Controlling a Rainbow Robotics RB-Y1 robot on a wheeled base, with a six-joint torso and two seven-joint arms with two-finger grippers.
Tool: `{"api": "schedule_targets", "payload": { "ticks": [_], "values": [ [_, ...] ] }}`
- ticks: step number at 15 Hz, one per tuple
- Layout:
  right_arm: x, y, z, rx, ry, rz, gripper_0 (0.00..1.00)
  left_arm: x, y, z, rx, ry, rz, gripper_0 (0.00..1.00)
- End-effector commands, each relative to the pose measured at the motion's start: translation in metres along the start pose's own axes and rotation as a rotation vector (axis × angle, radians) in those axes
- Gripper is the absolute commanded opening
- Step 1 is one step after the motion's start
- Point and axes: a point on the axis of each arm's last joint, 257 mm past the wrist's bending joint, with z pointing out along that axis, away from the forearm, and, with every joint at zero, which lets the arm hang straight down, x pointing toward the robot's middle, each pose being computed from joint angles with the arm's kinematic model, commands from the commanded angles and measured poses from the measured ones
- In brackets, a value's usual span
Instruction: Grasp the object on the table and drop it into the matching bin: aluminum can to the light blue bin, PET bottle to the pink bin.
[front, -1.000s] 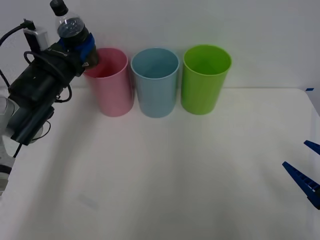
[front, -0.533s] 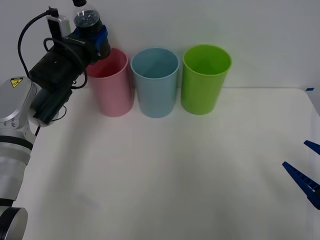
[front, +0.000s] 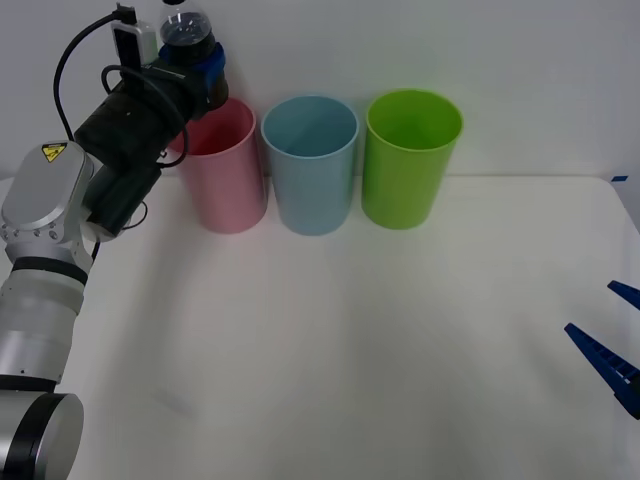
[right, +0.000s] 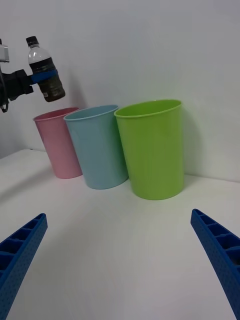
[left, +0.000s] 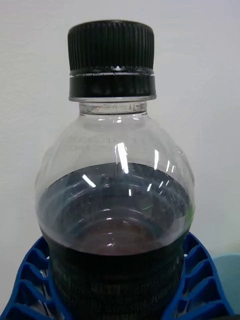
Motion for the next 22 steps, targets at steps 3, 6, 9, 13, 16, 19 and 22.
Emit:
{"api": "schedule_targets", "payload": {
  "ticks": [3, 6, 9, 13, 16, 19, 22],
  "values": [
    [0.0, 0.0, 0.0, 0.0, 0.0, 0.0, 1.0, -0.001, 0.0, -0.001, 0.006, -0.006, -0.016, 1.0],
    [0.0, 0.0, 0.0, 0.0, 0.0, 0.0, 1.0, -0.001, -0.003, -0.002, 0.019, -0.01, -0.035, 1.0],
    [0.0, 0.0, 0.0, 0.0, 0.0, 0.0, 1.0, 0.002, -0.002, -0.013, 0.057, -0.006, -0.07, 1.0],
    [0.0, 0.0, 0.0, 0.0, 0.0, 0.0, 1.0, 0.0, 0.0, -0.042, 0.093, -0.014, -0.109, 1.0],
    [0.0, 0.0, 0.0, 0.0, 0.0, 0.0, 1.0, 0.0, 0.0, -0.078, 0.114, -0.024, -0.139, 1.0],
    [0.0, 0.0, 0.0, 0.0, 0.0, 0.0, 1.0, 0.002, 0.001, -0.123, 0.12, -0.022, -0.143, 1.0],
    [0.0, 0.0, 0.0, 0.0, 0.0, 0.0, 1.0, 0.006, 0.003, -0.171, 0.145, -0.01, -0.136, 1.0]
  ]
}}
